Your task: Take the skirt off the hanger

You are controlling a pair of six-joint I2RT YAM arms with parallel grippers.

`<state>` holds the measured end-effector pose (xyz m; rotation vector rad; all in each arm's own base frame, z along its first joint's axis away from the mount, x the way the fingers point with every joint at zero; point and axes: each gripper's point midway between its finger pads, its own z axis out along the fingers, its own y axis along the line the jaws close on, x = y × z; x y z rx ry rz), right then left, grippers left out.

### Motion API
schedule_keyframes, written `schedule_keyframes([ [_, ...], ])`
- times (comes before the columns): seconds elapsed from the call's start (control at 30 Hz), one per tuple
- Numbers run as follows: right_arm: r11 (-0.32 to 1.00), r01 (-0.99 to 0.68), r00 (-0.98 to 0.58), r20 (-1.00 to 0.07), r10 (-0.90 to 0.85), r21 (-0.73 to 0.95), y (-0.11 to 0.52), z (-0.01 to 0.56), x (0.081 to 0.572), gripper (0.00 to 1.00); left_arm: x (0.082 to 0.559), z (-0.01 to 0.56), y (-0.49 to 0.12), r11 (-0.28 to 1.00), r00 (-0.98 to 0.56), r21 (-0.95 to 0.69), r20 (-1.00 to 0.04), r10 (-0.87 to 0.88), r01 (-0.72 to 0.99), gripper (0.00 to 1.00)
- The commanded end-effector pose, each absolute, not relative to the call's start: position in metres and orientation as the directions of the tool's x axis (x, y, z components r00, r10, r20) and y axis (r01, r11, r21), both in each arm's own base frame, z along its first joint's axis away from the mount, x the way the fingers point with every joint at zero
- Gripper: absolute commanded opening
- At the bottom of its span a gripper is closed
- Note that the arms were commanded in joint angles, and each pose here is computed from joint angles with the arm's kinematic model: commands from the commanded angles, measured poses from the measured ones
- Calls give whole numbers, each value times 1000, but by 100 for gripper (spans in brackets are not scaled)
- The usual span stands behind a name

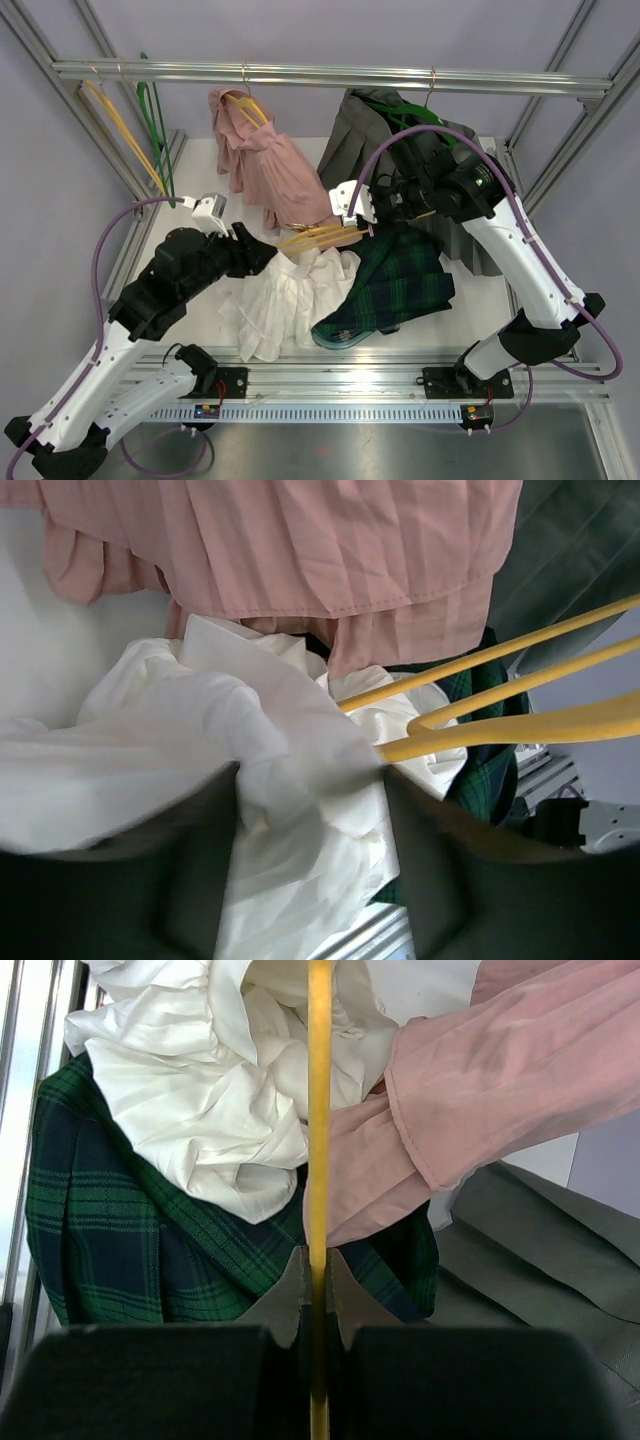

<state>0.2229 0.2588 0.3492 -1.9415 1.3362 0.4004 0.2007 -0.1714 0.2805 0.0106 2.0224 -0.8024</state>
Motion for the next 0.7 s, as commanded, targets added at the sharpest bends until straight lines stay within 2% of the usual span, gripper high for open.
schedule_keyframes([
  [0.0,-210,-951,306,-588,-749,-227,231,328,188,0,207,284,-163,804,-536,-531,-776,-333,268,46],
  [0.03,-210,-950,308,-587,-749,-230,230,328,188,0,207,282,-162,810,-541,-525,-775,-327,263,42],
  [0.13,-198,-951,302,-576,-759,-238,228,327,190,0,205,278,-157,827,-543,-501,-783,-305,257,14],
  [0.2,-184,-952,294,-572,-766,-244,224,328,194,0,204,278,-151,840,-536,-484,-790,-299,245,2],
  [0.43,-155,-945,303,-594,-746,-287,203,347,197,0,198,266,-111,919,-517,-377,-812,-270,112,0],
  [0.67,-127,-929,330,-629,-704,-347,183,369,182,0,190,262,-100,935,-517,-335,-823,-233,112,0],
])
